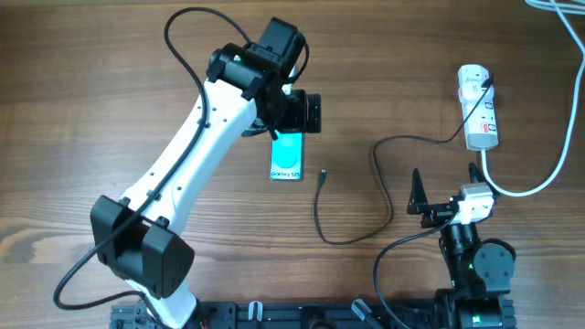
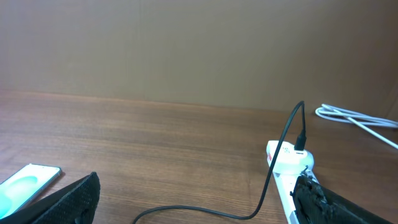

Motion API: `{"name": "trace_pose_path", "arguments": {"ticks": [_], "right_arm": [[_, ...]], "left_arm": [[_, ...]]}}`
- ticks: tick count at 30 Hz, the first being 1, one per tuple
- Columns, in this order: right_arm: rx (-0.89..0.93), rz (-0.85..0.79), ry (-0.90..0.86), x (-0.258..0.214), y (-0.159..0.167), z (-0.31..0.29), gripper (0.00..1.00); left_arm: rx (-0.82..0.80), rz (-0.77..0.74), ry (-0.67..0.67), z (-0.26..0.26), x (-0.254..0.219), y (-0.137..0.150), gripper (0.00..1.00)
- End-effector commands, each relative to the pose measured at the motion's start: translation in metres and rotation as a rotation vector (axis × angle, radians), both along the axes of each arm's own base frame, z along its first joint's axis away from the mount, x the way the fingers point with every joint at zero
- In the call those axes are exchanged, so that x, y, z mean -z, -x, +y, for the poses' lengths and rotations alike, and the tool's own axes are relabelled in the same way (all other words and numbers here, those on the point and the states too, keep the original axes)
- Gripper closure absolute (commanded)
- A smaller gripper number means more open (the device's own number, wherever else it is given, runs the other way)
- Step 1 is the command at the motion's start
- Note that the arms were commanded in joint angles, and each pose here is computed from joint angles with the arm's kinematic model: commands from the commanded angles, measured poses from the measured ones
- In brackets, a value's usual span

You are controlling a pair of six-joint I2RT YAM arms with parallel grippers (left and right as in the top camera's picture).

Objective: Plug charger to phone and switch on socket
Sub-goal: 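Raise the left arm and move the left gripper over the phone, then lower the left gripper onto the phone's top edge and close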

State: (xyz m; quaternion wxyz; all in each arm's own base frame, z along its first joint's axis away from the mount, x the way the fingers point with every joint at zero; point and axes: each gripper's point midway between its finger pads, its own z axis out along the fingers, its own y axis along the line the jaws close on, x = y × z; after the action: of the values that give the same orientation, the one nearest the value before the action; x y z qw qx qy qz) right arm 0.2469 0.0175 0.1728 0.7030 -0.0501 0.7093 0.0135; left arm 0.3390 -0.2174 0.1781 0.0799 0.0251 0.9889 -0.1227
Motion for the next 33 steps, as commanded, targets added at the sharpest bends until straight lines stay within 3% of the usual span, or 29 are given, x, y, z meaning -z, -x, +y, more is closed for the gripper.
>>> {"name": "trace_pose_path", "arguments": {"ticks": [1,8,21,26,33], "right_arm": [[0.018,-0.002,0.012,0.000,0.000,-0.003,0.00],[0.018,-0.002,0.012,0.000,0.000,-0.003,0.00],[0.018,-0.002,0.012,0.000,0.000,-0.003,0.00],[0.018,-0.002,0.012,0.000,0.000,-0.003,0.00],[0.018,-0.002,0.012,0.000,0.000,-0.003,0.00]], "left_arm": [[-0.004,-0.052,0.011,-0.005,-0.004,-0.011,0.00],[-0.009,0.000,-0.043,-0.002,0.020,-0.013,0.00],[-0.039,0.236,-0.187,0.003,0.119,-0.008,0.00],[-0.045,0.237,-0.256,0.013,0.135,-0.012,0.00],[0.030,0.202,-0.239,0.009,0.136,-0.019,0.00]]}}
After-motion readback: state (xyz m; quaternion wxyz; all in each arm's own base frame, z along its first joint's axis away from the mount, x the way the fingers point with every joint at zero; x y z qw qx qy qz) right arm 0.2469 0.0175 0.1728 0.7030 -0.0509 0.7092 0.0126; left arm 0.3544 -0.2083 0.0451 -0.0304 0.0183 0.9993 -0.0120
